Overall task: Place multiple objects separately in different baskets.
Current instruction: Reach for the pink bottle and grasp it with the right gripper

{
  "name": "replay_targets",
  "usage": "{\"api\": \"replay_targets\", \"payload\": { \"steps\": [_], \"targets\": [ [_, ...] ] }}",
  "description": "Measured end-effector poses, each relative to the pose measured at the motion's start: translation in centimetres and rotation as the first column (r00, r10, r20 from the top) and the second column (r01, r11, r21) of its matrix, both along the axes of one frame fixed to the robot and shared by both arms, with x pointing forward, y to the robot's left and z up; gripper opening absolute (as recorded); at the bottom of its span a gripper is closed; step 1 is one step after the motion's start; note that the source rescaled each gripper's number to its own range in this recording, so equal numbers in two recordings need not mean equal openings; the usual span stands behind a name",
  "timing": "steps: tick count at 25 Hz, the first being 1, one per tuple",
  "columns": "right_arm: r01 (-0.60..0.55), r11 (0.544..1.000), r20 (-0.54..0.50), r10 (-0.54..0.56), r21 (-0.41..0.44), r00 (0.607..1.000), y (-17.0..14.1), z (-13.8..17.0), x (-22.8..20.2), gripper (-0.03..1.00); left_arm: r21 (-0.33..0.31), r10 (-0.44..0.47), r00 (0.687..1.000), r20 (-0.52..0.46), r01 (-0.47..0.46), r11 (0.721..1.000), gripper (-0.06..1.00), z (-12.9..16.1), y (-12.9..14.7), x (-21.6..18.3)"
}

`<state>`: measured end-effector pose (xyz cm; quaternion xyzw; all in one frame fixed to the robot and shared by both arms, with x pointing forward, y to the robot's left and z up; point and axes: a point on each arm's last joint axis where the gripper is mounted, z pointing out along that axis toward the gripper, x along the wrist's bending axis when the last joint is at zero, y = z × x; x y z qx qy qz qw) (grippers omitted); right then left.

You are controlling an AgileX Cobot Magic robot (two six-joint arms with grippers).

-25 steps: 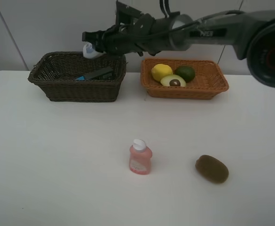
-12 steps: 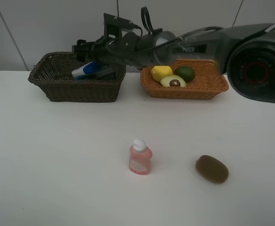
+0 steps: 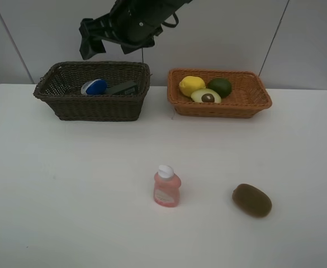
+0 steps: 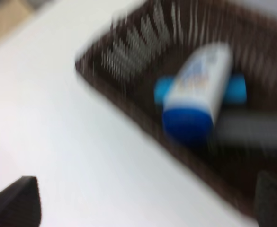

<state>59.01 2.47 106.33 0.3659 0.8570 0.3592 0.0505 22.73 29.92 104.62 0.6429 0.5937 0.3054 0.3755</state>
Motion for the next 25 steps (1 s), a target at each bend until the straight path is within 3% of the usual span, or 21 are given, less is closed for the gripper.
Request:
{"api": "replay_targets", "payload": {
  "steps": [3,6,13,18,22,25],
  "targets": [
    [-0.024,0.977,-0.131,-0.004,-0.211,0.991,-3.4,1.9,-1.9,0.99,0.0,0.0,1.0,0.0,0.0,1.0,0.99,0.0,0.0,0.0],
    [0.007,0.949,-0.122,-0.048,-0.314,0.991,-5.1,3.1,-2.7,0.99,0.0,0.0,1.0,0.0,0.0,1.0,0.99,0.0,0.0,0.0],
    [0.009,0.934,-0.16,-0.071,-0.357,0.985,-8.1,3.5,-6.1,0.99,0.0,0.0,1.0,0.0,0.0,1.0,0.99,0.0,0.0,0.0],
    [-0.135,0.874,-0.305,-0.016,-0.467,0.952,-10.8,-1.2,-9.8,0.99,0.0,0.0,1.0,0.0,0.0,1.0,0.99,0.0,0.0,0.0],
    [-0.266,0.834,-0.423,0.044,-0.483,0.905,-11.8,-4.8,-11.6,0.99,0.0,0.0,1.0,0.0,0.0,1.0,0.99,0.0,0.0,0.0],
    [-0.298,0.828,-0.429,0.079,-0.474,0.9,-11.5,-5.7,-12.2,0.99,0.0,0.0,1.0,0.0,0.0,1.0,0.99,0.0,0.0,0.0]
  ]
}}
